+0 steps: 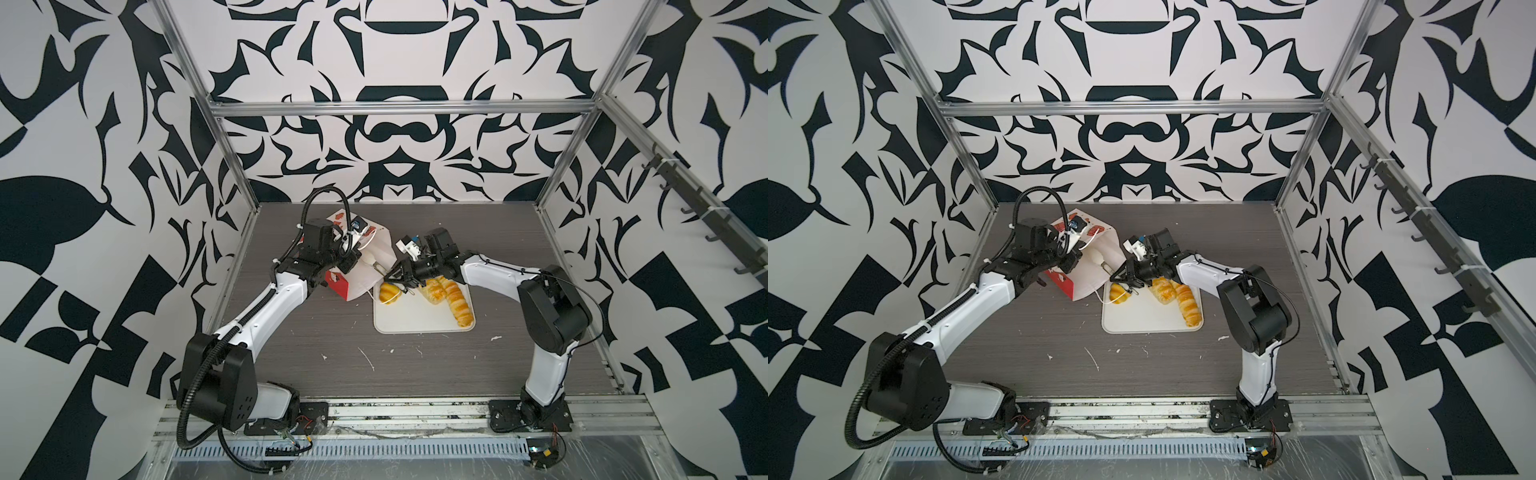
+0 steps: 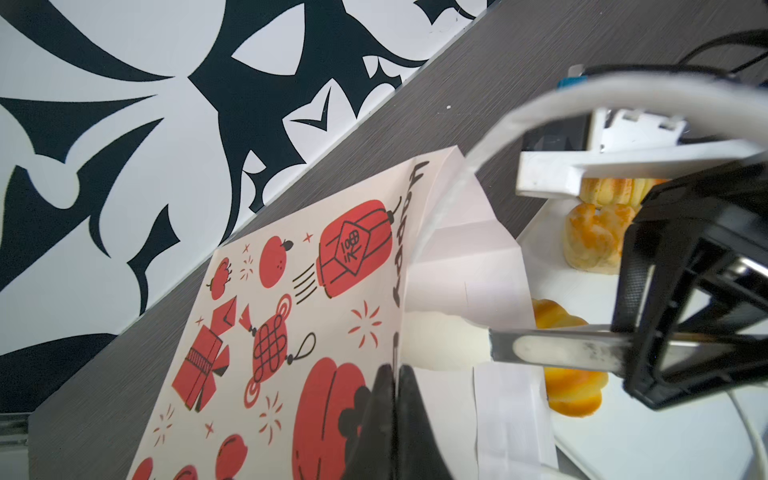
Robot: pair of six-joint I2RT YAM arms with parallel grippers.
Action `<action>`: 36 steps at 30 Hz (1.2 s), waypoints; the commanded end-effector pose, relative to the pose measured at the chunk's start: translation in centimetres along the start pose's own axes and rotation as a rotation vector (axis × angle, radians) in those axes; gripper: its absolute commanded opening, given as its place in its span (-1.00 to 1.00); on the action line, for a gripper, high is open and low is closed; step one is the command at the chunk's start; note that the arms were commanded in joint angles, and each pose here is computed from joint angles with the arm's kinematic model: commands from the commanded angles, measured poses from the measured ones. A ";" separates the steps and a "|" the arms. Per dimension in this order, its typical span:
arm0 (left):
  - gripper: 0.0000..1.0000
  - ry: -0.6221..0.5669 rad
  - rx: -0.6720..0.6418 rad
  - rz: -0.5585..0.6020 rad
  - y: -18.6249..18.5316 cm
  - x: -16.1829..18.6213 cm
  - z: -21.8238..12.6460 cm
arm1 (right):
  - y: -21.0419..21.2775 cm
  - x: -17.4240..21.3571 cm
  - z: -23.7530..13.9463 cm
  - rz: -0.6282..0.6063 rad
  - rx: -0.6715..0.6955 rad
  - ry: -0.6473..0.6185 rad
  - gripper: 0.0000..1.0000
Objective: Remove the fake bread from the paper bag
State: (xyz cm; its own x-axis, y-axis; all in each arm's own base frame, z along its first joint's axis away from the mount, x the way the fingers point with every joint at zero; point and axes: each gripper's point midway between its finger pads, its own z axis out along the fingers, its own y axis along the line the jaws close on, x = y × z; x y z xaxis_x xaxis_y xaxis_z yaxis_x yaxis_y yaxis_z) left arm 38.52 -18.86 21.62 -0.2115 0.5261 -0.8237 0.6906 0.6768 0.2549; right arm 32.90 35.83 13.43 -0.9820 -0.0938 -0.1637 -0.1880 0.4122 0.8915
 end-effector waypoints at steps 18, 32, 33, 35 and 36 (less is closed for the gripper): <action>-1.00 -0.016 0.042 0.034 -1.6 -0.7 -0.5 | 3.1 -4.3 5.3 0.033 -0.126 -0.093 -0.27; -1.00 -0.023 0.047 0.042 -1.9 -1.2 -0.7 | 2.7 -5.5 6.2 0.040 -0.154 -0.129 -0.27; -1.00 -0.024 0.047 0.043 -1.9 -1.2 -0.7 | 2.5 -5.6 6.2 0.046 -0.153 -0.129 -0.27; -1.00 -0.026 0.050 0.044 -2.0 -1.3 -0.6 | 2.5 -5.6 6.3 0.054 -0.159 -0.133 -0.27; -1.00 -0.027 0.052 0.042 -2.0 -1.3 -0.6 | 2.5 -5.7 6.3 0.056 -0.167 -0.134 -0.27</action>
State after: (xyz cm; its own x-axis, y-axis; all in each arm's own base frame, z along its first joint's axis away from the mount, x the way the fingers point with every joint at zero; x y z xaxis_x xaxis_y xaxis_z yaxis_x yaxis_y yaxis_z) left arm 37.39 -19.81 20.74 -0.2227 0.5542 -0.8020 0.7196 0.6485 0.2483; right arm 36.90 41.94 9.74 -0.9972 0.0468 -0.0578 -0.0379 0.3495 0.9362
